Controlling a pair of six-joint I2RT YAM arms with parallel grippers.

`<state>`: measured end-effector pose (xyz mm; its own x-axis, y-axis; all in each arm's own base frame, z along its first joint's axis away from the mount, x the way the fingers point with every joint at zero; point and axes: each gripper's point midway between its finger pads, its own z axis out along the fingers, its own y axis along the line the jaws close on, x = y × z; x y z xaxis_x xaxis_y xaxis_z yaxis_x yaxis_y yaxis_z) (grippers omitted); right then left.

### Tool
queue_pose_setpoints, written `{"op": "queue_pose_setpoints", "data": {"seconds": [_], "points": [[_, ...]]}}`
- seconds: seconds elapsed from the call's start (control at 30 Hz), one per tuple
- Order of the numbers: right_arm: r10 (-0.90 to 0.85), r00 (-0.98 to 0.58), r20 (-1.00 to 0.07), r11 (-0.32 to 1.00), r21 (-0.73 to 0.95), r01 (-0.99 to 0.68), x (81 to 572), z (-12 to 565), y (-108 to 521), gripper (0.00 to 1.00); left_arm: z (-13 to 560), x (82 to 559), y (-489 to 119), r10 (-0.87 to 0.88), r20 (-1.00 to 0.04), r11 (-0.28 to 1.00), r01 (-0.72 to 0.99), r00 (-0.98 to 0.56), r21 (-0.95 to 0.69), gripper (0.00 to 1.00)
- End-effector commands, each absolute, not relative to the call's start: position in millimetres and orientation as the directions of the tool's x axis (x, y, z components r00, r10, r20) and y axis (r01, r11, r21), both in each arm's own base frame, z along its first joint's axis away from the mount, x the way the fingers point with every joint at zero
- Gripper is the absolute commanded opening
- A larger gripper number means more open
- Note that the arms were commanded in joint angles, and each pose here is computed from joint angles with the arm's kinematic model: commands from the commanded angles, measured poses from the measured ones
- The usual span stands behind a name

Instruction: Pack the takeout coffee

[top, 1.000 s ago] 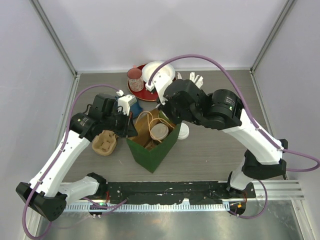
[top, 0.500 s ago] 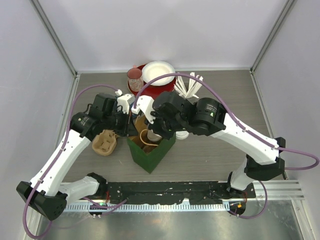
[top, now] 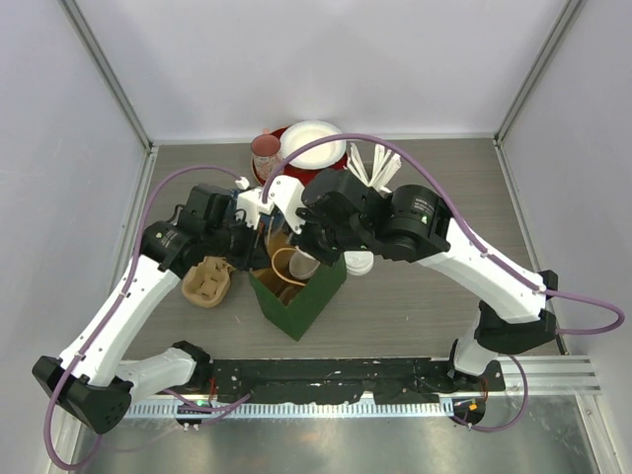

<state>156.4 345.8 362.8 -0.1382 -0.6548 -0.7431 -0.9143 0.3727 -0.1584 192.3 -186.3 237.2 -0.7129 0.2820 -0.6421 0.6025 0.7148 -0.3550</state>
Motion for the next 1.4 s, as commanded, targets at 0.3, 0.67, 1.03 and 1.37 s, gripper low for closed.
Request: {"op": "queue_pose_setpoints", "data": {"seconds": [0.3,0.67,1.03,1.37], "points": [[-0.641,-0.155,-0.752,0.458,-0.213,-0.863,166.1,383.0,321.9,0.01,256.6,195.3,-193.0,0.342,-0.704,0.652,0.696,-0.622,-0.299,0.0],[-0.619,-0.129,-0.775,0.521,-0.282,-0.806,181.1,403.1,310.5,0.01,256.5,195.2,-192.7,0.347,-0.704,0.652,0.698,-0.62,-0.295,0.0],[-0.672,-0.168,-0.721,0.355,-0.115,-0.928,148.9,348.6,353.0,0.01,264.2,196.4,-201.6,0.261,-0.688,0.669,0.641,-0.677,-0.377,0.0],[-0.687,-0.16,-0.708,0.227,-0.001,-0.974,125.6,320.9,380.0,0.01,258.9,191.8,-204.0,0.219,-0.655,0.678,0.596,-0.723,-0.431,0.0]]}}
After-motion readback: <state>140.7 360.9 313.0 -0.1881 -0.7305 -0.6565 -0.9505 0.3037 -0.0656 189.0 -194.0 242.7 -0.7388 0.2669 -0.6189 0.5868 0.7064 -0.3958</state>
